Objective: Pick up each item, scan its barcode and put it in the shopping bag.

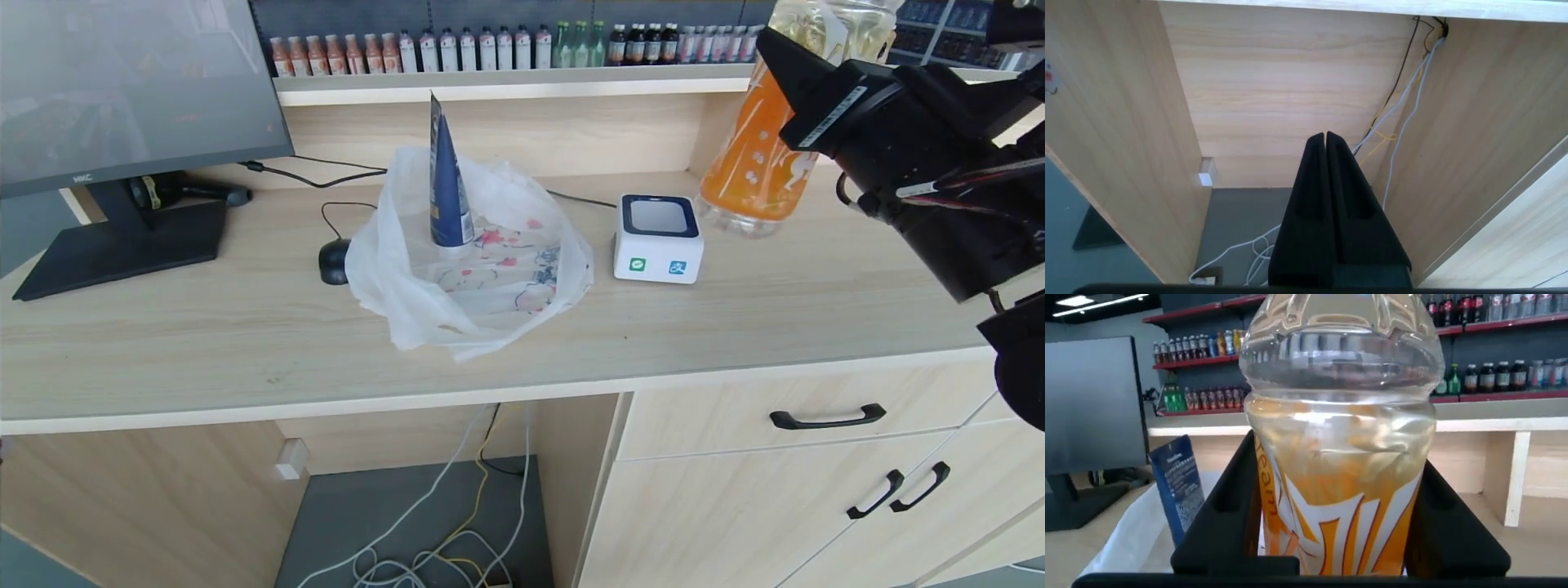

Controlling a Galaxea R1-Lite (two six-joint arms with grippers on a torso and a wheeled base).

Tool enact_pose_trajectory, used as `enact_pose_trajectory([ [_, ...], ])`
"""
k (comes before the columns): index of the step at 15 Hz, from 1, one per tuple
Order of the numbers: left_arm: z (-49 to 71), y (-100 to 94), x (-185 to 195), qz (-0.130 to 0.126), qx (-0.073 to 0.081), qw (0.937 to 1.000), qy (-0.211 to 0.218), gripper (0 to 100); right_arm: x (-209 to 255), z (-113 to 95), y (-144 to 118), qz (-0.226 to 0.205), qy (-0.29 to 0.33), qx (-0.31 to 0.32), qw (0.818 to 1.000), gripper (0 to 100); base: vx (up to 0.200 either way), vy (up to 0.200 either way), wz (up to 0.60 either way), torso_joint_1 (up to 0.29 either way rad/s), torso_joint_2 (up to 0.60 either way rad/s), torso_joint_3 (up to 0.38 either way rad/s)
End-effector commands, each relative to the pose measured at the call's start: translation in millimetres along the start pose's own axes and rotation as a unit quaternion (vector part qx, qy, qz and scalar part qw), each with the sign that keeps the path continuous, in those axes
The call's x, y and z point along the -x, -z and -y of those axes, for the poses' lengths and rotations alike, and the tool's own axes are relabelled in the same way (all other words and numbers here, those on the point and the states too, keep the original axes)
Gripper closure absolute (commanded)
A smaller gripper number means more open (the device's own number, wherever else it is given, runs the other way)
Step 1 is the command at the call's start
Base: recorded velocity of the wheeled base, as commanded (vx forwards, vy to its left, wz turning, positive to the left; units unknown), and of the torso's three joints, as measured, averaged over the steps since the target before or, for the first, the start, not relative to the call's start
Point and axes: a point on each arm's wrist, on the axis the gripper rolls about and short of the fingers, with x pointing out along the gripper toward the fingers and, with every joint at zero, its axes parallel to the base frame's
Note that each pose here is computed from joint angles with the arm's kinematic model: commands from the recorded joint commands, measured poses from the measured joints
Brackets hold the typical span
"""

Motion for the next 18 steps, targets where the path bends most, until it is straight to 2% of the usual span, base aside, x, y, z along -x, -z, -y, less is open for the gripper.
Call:
enact_pose_trajectory([
  [1, 0.0, 0.0, 0.0, 0.000, 0.000, 1.0000, 0.000, 100, -16.5, -1.1, 16.5, -0.005, 0.022, -0.032, 0.999, 100, 0.000, 0.000, 0.00, 0.000, 0.00, 0.000],
  [5, 0.0, 0.0, 0.0, 0.000, 0.000, 1.0000, 0.000, 100, -35.6, 1.3, 39.0, -0.009, 0.083, -0.108, 0.991, 100, 0.000, 0.000, 0.00, 0.000, 0.00, 0.000],
  [7, 0.0, 0.0, 0.0, 0.000, 0.000, 1.0000, 0.000, 100, -44.2, 0.9, 54.1, -0.009, 0.089, -0.162, 0.983, 100, 0.000, 0.000, 0.00, 0.000, 0.00, 0.000],
  [9, 0.0, 0.0, 0.0, 0.000, 0.000, 1.0000, 0.000, 100, -53.0, 9.3, 65.5, -0.003, 0.100, -0.188, 0.977, 100, 0.000, 0.000, 0.00, 0.000, 0.00, 0.000],
  [15, 0.0, 0.0, 0.0, 0.000, 0.000, 1.0000, 0.000, 100, -67.0, 13.0, 72.6, 0.022, 0.099, -0.289, 0.952, 100, 0.000, 0.000, 0.00, 0.000, 0.00, 0.000],
  [18, 0.0, 0.0, 0.0, 0.000, 0.000, 1.0000, 0.000, 100, -73.3, 21.1, 80.3, 0.030, 0.106, -0.308, 0.945, 100, 0.000, 0.000, 0.00, 0.000, 0.00, 0.000],
])
